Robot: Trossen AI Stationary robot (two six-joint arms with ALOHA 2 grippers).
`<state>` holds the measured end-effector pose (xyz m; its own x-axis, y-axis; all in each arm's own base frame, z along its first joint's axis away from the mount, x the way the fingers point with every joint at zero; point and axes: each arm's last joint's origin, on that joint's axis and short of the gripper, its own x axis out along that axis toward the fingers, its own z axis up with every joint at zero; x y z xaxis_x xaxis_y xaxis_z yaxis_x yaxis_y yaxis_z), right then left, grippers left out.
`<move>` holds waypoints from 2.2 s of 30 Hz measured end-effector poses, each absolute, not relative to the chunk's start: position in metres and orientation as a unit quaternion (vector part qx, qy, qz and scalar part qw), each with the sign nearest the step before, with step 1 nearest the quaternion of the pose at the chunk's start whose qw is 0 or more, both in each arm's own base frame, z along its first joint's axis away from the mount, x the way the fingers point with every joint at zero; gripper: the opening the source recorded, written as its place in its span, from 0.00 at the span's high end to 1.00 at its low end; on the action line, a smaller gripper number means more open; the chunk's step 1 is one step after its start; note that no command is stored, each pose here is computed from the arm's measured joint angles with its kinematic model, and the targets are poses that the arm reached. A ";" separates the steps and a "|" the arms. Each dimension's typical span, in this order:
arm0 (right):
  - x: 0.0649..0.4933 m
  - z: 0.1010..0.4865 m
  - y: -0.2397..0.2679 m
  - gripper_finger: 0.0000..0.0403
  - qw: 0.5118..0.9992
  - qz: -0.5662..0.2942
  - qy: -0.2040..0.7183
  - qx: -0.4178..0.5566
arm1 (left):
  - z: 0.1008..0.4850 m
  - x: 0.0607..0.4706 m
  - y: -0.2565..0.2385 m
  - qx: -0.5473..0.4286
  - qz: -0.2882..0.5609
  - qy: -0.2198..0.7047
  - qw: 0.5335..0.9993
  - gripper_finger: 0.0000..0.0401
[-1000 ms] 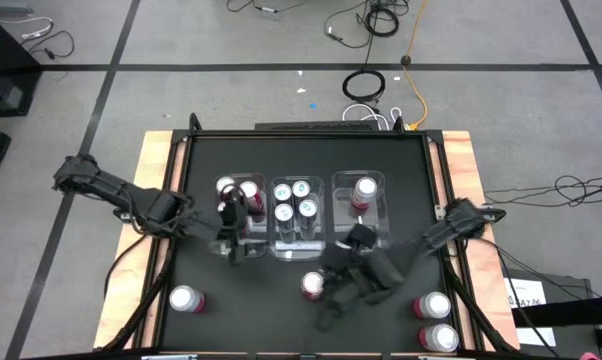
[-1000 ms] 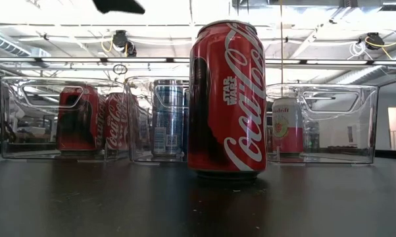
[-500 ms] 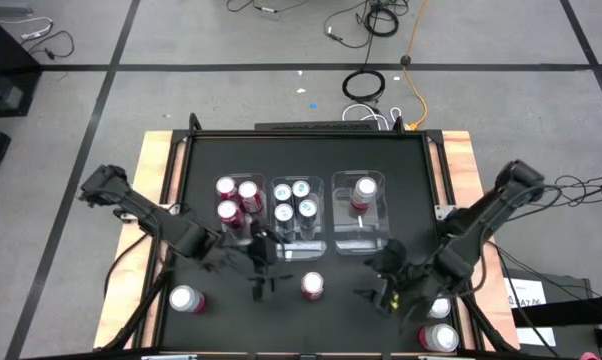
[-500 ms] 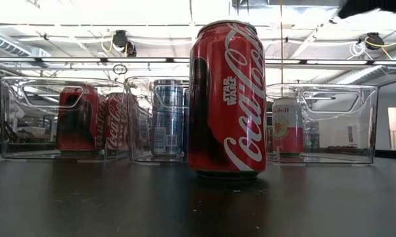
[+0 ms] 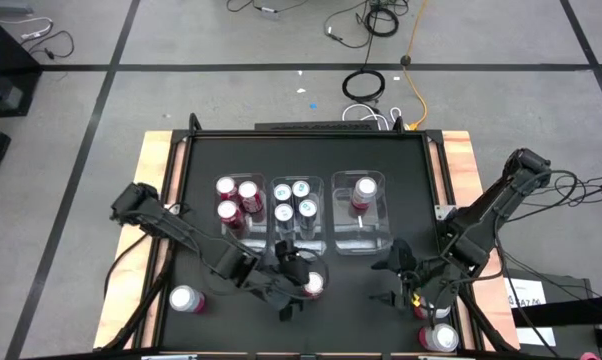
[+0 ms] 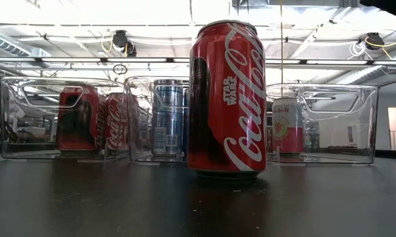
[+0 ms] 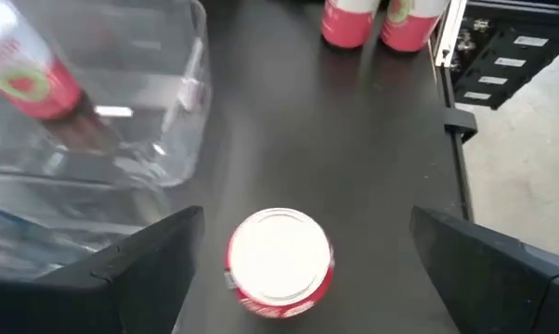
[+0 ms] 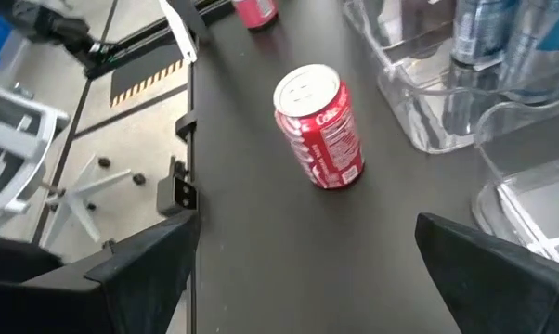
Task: Sort soda cans
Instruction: Put the red soda can into the left transparent bin
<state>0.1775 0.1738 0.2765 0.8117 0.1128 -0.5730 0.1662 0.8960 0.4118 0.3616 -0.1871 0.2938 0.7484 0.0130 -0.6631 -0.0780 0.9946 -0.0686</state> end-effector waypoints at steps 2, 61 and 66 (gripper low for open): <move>0.177 0.277 0.174 0.03 0.924 -0.008 0.310 0.223 | 0.288 0.367 -0.190 -0.063 0.025 0.362 0.930 0.03; 0.176 0.276 0.176 0.03 0.924 0.021 0.327 0.200 | 0.224 0.388 -0.187 -0.074 0.053 0.447 0.890 0.03; 0.176 0.276 0.176 0.03 0.924 0.021 0.326 0.200 | 0.211 0.393 -0.184 -0.072 0.061 0.457 0.884 0.03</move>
<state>0.1761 0.1758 0.2760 0.7864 0.1690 -0.5941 0.0920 0.9191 0.3832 0.3934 -0.1839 0.2106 0.5742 0.0415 -0.8177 -0.1739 0.9821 -0.0723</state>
